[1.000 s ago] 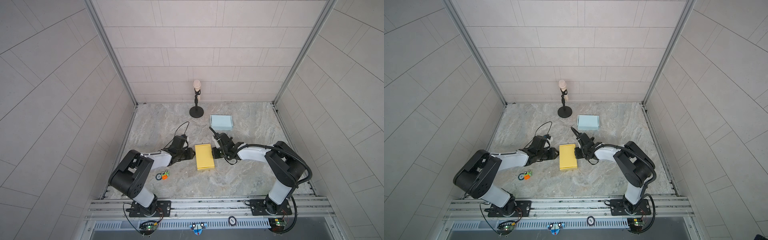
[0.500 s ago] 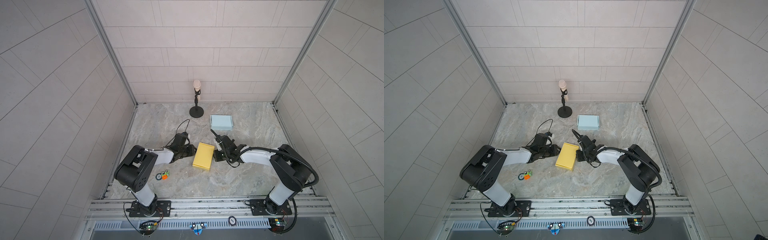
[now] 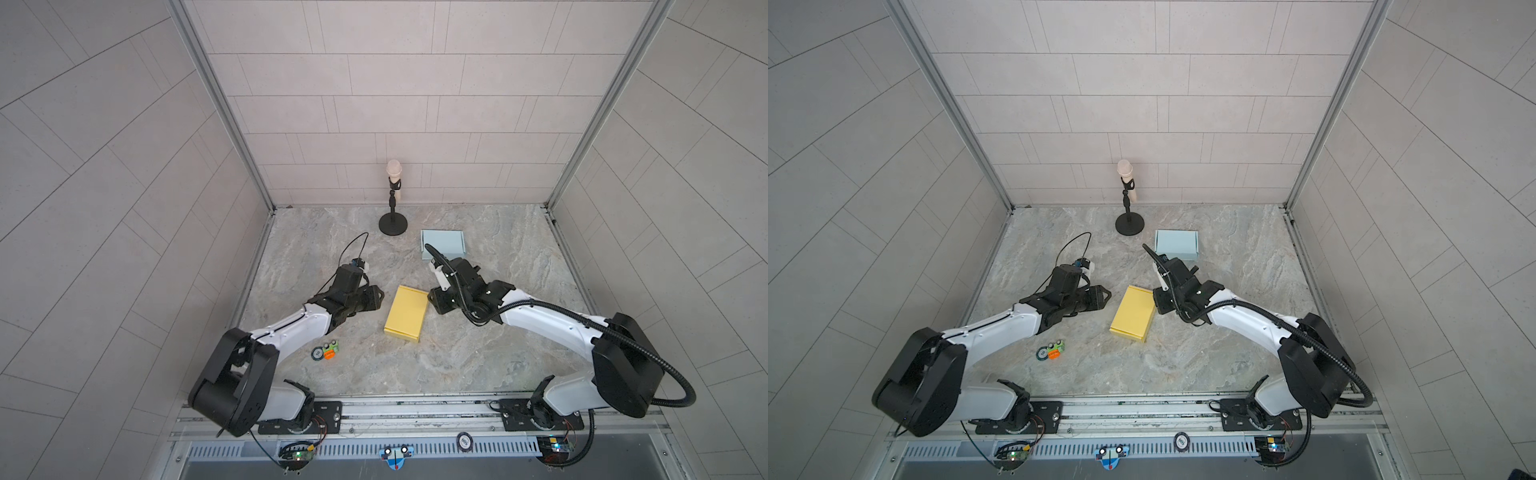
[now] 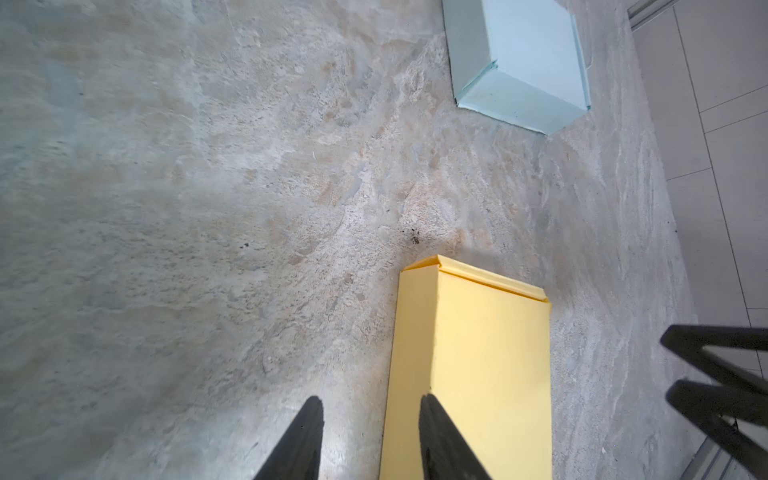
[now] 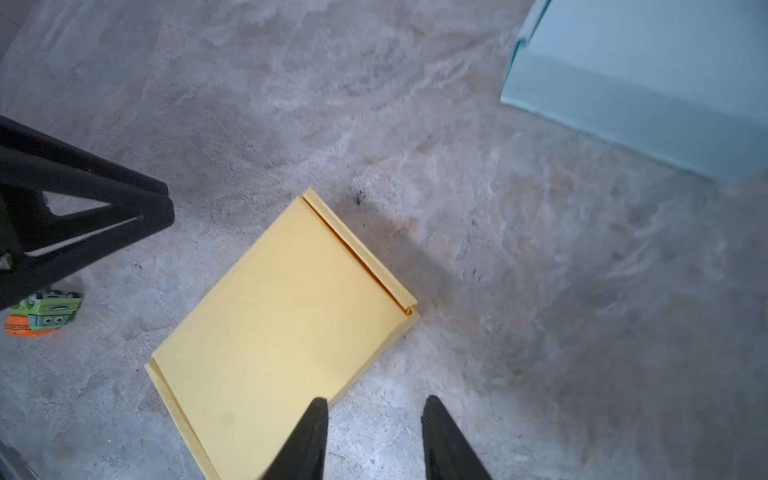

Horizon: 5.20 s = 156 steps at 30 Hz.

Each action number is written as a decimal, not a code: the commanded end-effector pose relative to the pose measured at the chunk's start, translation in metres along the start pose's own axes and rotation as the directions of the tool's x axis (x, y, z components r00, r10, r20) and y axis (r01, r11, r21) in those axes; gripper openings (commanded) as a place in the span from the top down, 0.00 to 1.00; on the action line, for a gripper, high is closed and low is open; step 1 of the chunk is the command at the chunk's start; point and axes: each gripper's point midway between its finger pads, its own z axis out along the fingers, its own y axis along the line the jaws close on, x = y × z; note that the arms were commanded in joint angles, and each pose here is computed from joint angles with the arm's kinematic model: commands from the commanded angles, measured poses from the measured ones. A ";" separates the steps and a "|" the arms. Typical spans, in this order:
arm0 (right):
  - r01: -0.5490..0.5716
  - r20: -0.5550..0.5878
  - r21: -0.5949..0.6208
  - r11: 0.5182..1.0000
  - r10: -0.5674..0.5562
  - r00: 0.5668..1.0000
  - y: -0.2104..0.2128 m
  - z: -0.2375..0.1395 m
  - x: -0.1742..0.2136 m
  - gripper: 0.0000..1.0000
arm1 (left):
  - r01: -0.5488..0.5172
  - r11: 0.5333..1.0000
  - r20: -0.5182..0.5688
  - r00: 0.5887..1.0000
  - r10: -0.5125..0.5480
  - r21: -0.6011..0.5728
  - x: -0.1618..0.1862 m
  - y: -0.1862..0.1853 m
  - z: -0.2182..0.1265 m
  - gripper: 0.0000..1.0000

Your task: Fold the paper box

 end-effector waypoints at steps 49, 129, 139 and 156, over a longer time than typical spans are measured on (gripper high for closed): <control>-0.099 -0.213 -0.150 0.984 0.066 0.975 0.011 0.086 0.000 0.36 | -0.035 0.987 -0.079 0.996 0.048 0.160 0.094 -0.069 0.001 0.32; -0.144 -0.143 -0.184 0.972 0.118 0.983 0.043 0.165 -0.115 0.42 | 0.060 0.998 0.014 0.998 -0.060 -0.003 -0.115 0.024 0.097 0.46; -0.160 -0.107 -0.184 0.970 0.142 0.984 0.040 0.179 -0.134 0.42 | 0.069 0.997 0.010 0.998 -0.069 -0.023 -0.140 0.037 0.111 0.46; -0.183 -0.093 -0.173 0.968 0.169 0.981 0.031 0.203 -0.154 0.42 | 0.103 0.995 0.000 0.995 -0.103 -0.020 -0.164 0.050 0.140 0.46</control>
